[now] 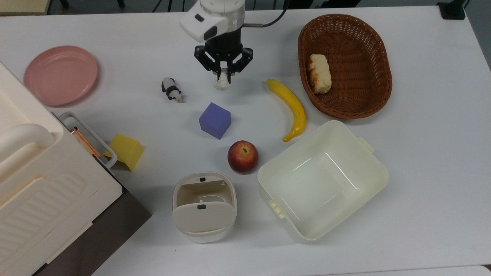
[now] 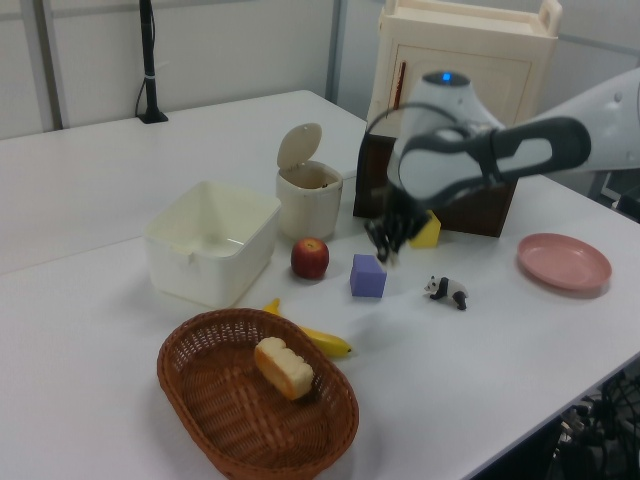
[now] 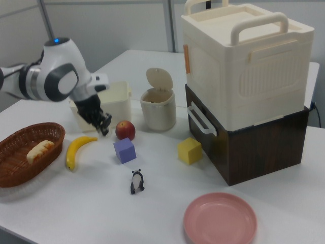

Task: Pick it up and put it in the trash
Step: 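Lift the tissue and carry it over the small white trash bin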

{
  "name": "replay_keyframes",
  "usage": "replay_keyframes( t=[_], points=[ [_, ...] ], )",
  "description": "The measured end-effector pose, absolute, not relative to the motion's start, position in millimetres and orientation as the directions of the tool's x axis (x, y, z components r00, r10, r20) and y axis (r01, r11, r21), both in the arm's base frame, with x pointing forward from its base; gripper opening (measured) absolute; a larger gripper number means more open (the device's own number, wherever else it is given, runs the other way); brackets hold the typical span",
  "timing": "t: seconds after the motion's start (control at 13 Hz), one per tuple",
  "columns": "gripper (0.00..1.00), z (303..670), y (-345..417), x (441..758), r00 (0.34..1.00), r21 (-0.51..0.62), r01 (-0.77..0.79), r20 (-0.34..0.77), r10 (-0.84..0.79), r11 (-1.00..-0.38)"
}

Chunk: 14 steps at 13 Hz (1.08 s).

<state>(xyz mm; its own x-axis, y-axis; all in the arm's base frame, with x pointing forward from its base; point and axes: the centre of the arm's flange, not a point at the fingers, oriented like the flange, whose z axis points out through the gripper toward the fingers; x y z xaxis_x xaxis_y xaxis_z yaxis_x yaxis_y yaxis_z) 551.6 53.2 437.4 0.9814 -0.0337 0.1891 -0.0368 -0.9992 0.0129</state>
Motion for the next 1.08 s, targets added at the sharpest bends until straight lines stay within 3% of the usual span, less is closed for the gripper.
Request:
replay_keyframes(
  t=[0.08, 0.31, 0.69, 1.08],
  points=[
    [0.21, 466, 54, 565, 0.968, 0.0, -0.04, 0.247, -0.039, -0.999],
    [0.21, 504, 47, 611, 0.941, -0.034, -0.053, 0.333, -0.062, -0.998],
    [0.21, 491, 23, 686, 0.925, -0.078, -0.085, 0.364, -0.108, -0.993],
    [0.21, 501, -6, 714, 0.897, -0.082, -0.125, 0.417, -0.148, -0.989]
  ],
)
